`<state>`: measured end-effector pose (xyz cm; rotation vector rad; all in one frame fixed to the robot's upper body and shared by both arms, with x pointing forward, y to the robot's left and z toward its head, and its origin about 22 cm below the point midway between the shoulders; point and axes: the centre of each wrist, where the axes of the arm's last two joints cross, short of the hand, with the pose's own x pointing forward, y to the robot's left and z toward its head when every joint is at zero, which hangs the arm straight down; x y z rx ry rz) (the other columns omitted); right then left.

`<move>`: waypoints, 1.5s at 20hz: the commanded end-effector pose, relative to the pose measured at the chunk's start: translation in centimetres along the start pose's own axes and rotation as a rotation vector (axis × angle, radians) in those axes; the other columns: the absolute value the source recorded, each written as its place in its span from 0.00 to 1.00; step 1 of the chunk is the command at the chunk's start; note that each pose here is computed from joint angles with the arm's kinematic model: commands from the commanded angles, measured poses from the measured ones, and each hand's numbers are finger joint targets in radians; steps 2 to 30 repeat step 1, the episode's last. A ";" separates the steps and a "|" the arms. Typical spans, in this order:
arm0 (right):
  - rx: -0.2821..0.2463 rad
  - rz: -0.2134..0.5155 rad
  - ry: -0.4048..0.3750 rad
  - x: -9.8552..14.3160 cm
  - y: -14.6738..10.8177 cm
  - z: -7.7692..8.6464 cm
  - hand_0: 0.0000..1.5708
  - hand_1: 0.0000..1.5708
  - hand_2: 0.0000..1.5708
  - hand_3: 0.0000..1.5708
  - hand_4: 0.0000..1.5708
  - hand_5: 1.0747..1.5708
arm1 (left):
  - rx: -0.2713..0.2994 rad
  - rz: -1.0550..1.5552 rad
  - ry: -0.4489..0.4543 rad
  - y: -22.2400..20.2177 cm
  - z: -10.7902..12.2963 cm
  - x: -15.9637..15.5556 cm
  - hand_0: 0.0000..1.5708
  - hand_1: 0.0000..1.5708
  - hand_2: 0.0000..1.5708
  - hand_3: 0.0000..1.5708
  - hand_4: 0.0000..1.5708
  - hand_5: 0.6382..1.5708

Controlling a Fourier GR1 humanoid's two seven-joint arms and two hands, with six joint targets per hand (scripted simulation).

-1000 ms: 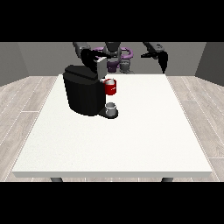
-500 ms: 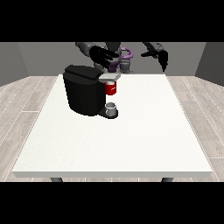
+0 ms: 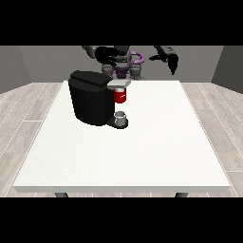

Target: Insert the coffee pod into the coffee machine and close the lid

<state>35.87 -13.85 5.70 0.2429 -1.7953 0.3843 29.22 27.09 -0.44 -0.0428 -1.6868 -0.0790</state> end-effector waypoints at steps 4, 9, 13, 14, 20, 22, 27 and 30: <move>-0.064 -0.112 0.083 -4.0 2.2 5.4 0.00 0.00 0.00 0.00 0.10 1.00 | 0.029 0.024 0.086 -1.1 1.1 -1.6 0.00 0.00 0.00 0.00 0.12 1.00; -0.064 -0.112 0.083 -4.0 2.2 5.4 0.00 0.00 0.00 0.00 0.10 1.00 | 0.029 0.024 0.086 -1.1 1.1 -1.6 0.00 0.00 0.00 0.00 0.12 1.00; -0.064 -0.112 0.083 -4.0 2.2 5.4 0.00 0.00 0.00 0.00 0.10 1.00 | 0.029 0.024 0.086 -1.1 1.1 -1.6 0.00 0.00 0.00 0.00 0.12 1.00; -0.064 -0.112 0.083 -4.0 2.2 5.4 0.00 0.00 0.00 0.00 0.10 1.00 | 0.029 0.024 0.086 -1.1 1.1 -1.6 0.00 0.00 0.00 0.00 0.12 1.00; -0.064 -0.112 0.083 -4.0 2.2 5.4 0.00 0.00 0.00 0.00 0.10 1.00 | 0.029 0.024 0.086 -1.1 1.1 -1.6 0.00 0.00 0.00 0.00 0.12 1.00; -0.064 -0.112 0.083 -4.0 2.2 5.4 0.00 0.00 0.00 0.00 0.10 1.00 | 0.029 0.024 0.086 -1.1 1.1 -1.6 0.00 0.00 0.00 0.00 0.12 1.00; -0.064 -0.112 0.083 -4.0 2.2 5.4 0.00 0.00 0.00 0.00 0.10 1.00 | 0.029 0.024 0.086 -1.1 1.1 -1.6 0.00 0.00 0.00 0.00 0.12 1.00; -0.064 -0.112 0.083 -4.0 2.2 5.4 0.00 0.00 0.00 0.00 0.10 1.00 | 0.029 0.024 0.086 -1.1 1.1 -1.6 0.00 0.00 0.00 0.00 0.12 1.00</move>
